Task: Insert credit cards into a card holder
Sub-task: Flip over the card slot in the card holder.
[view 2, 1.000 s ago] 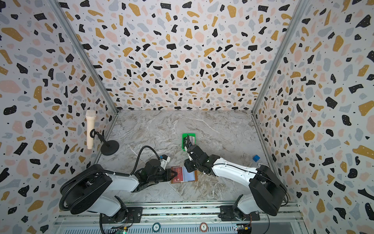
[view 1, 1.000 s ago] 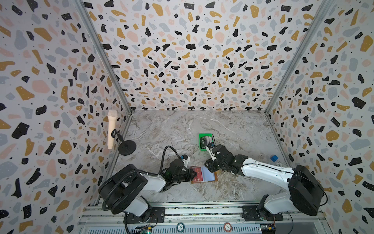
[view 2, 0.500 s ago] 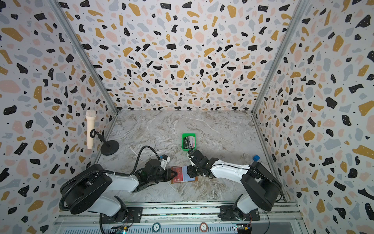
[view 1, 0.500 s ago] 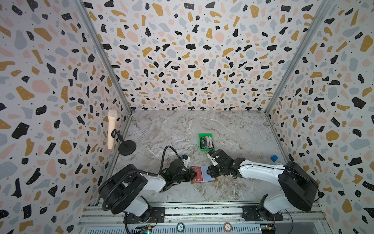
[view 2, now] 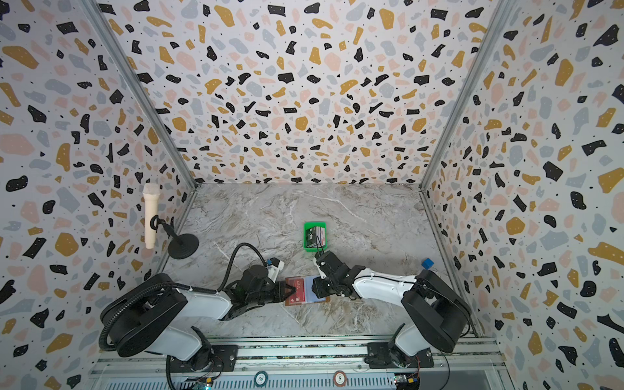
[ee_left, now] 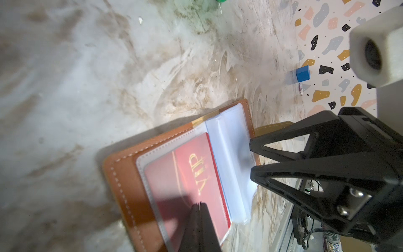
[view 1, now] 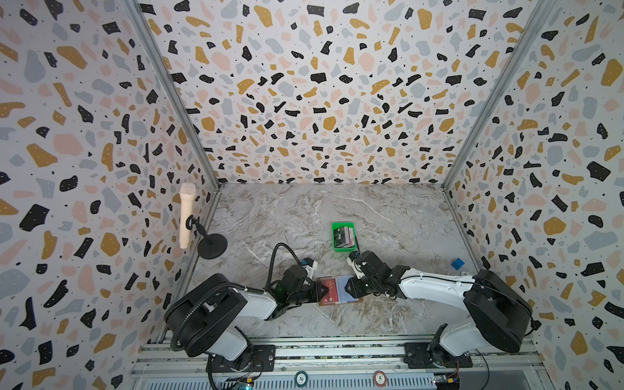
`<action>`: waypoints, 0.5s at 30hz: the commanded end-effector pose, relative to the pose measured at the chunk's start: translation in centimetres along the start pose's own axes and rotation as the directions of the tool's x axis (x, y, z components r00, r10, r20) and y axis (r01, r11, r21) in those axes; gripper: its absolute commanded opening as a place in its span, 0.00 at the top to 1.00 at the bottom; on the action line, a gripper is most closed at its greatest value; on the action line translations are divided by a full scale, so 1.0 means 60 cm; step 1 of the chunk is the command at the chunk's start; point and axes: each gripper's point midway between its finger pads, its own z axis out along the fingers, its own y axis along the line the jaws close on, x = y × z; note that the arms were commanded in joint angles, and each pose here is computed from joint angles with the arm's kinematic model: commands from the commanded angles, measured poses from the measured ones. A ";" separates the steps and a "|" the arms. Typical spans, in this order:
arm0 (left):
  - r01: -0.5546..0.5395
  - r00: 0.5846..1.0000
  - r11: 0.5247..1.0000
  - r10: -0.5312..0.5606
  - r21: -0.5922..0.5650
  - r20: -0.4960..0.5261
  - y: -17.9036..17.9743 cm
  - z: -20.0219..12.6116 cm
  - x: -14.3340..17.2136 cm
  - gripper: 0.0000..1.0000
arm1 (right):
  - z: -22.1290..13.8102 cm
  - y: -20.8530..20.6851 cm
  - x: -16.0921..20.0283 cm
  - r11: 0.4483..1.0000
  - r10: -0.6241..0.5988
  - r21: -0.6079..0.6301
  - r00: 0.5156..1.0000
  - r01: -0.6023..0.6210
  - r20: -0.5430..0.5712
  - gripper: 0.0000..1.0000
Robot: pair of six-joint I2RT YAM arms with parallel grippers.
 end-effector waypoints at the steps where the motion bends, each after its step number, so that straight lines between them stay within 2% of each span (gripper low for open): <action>1: -0.016 1.000 1.000 0.016 0.008 -0.008 0.002 0.002 0.006 1.00 | 0.007 0.009 0.011 0.998 0.041 -0.050 0.999 -0.042 -0.022 0.60; 15: 0.003 1.000 1.000 -0.003 0.005 -0.025 0.010 0.009 0.014 1.00 | 0.023 0.068 -0.023 0.989 -0.011 -0.150 1.000 0.010 -0.003 0.60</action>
